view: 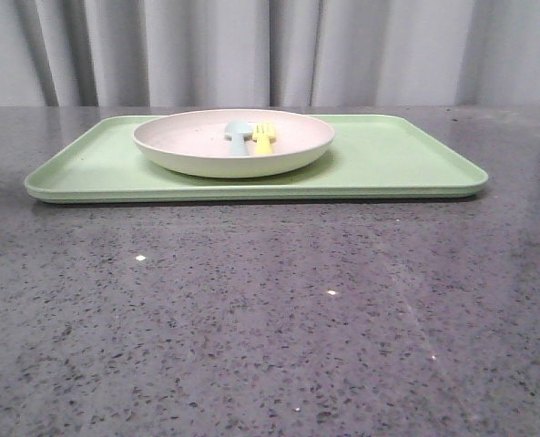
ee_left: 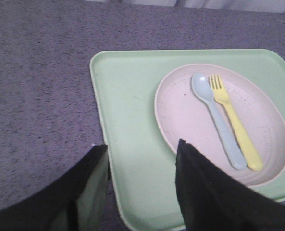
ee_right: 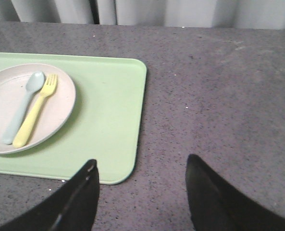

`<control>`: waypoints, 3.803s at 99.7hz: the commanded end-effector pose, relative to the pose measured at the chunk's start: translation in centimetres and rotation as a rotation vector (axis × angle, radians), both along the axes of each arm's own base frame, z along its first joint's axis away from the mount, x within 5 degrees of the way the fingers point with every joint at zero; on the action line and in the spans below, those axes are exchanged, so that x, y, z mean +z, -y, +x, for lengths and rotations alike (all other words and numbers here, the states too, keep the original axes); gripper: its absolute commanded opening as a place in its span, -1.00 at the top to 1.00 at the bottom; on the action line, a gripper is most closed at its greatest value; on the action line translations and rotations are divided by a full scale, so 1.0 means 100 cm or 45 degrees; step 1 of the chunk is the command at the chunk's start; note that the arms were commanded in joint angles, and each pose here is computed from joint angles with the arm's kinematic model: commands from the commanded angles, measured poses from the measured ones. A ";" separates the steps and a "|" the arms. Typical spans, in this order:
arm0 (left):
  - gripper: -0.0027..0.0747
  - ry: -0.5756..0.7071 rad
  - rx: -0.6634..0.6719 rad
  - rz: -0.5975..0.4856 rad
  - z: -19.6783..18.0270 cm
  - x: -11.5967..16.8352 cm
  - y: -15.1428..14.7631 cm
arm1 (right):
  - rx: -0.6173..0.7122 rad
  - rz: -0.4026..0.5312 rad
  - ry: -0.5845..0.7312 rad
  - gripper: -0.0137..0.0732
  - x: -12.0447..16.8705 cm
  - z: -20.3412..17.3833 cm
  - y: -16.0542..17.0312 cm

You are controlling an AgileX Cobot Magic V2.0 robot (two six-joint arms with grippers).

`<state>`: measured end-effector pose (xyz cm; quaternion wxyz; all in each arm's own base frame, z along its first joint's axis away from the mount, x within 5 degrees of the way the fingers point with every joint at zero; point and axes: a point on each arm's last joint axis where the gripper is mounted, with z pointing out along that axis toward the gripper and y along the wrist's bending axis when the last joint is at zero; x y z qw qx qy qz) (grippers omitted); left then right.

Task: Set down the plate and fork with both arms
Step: 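Move the right gripper above the plate toward the yellow fork, then grasp the yellow fork on the plate with the right gripper, then lift the fork and carry it beside the plate with the right gripper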

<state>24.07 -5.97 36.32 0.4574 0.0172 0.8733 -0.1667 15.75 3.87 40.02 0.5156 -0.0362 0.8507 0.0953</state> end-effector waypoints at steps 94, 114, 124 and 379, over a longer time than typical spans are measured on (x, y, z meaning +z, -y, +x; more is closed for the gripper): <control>0.09 0.248 0.225 0.071 -0.119 0.009 -0.048 | 0.329 -0.027 -0.369 -0.27 0.006 0.172 -0.162; 0.09 0.248 0.225 0.071 -0.119 0.009 -0.048 | 0.309 0.026 -0.485 -0.27 -0.021 0.197 -0.181; 0.09 0.248 0.225 0.071 -0.119 0.009 -0.048 | 0.306 0.010 -0.544 -0.27 -0.038 0.205 -0.187; 0.10 0.250 0.226 0.073 -0.119 0.009 -0.048 | 0.081 -0.138 -0.777 0.84 -0.017 0.207 -0.114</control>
